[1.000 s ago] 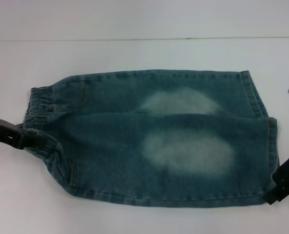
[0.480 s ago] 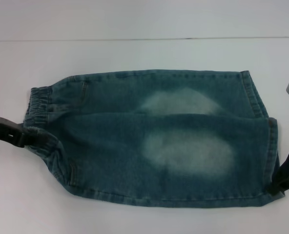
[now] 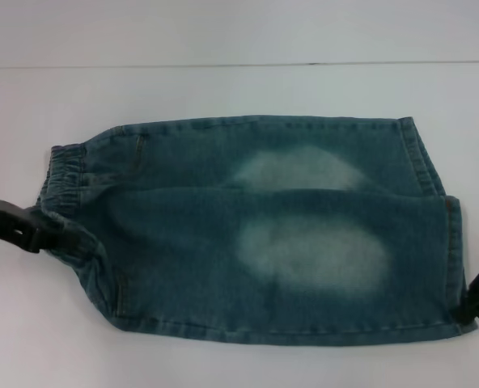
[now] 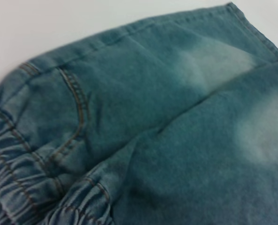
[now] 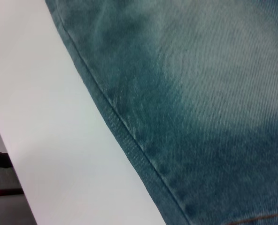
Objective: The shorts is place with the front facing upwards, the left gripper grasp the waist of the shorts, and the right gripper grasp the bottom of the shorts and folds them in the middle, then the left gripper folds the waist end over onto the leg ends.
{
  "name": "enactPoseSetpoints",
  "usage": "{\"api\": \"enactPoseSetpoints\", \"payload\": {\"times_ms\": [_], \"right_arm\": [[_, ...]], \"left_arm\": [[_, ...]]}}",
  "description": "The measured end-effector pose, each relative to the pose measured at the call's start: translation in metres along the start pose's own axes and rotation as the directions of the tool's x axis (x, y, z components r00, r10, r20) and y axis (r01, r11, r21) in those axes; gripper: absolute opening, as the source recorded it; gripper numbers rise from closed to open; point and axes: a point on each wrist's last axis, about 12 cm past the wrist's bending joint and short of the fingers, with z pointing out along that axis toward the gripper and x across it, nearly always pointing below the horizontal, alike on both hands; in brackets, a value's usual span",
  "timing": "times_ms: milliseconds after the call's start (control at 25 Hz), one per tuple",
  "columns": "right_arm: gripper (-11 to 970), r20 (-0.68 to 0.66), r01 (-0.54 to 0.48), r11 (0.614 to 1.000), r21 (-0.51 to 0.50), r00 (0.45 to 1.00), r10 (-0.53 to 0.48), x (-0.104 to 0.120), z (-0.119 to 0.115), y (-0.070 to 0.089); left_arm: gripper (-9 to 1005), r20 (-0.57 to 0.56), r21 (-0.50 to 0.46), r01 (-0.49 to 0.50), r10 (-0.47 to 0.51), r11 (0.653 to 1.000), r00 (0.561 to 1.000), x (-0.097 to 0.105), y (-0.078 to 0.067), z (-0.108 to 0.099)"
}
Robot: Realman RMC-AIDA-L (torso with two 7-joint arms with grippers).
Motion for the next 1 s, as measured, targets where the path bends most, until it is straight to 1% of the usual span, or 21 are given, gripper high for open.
{"api": "enactPoseSetpoints", "payload": {"times_ms": [200, 440, 640, 840, 1000], "right_arm": [[38, 0.063, -0.003, 1.0, -0.031, 0.998, 0.005, 0.012, -0.009, -0.003], [38, 0.181, -0.024, 0.998, -0.066, 0.983, 0.035, 0.039, -0.017, -0.008], [39, 0.201, -0.019, 0.993, -0.12, 0.979, 0.043, 0.054, -0.015, -0.004], [38, 0.239, -0.011, 0.992, -0.123, 0.97, 0.04, 0.057, -0.016, -0.005], [37, 0.339, -0.024, 0.994, -0.103, 0.939, 0.057, 0.056, -0.024, -0.009]], "left_arm": [[29, -0.024, 0.041, -0.013, 0.014, 0.999, 1.0, -0.003, -0.005, -0.003], [29, -0.06, 0.076, -0.018, 0.022, 0.997, 0.998, -0.003, -0.008, -0.009], [29, -0.11, 0.084, -0.014, 0.023, 0.996, 0.994, -0.001, -0.008, -0.014], [29, -0.131, 0.087, -0.016, 0.027, 0.996, 0.991, -0.003, -0.009, -0.017], [29, -0.112, 0.063, 0.02, -0.013, 0.998, 0.994, -0.008, -0.006, -0.021]]}}
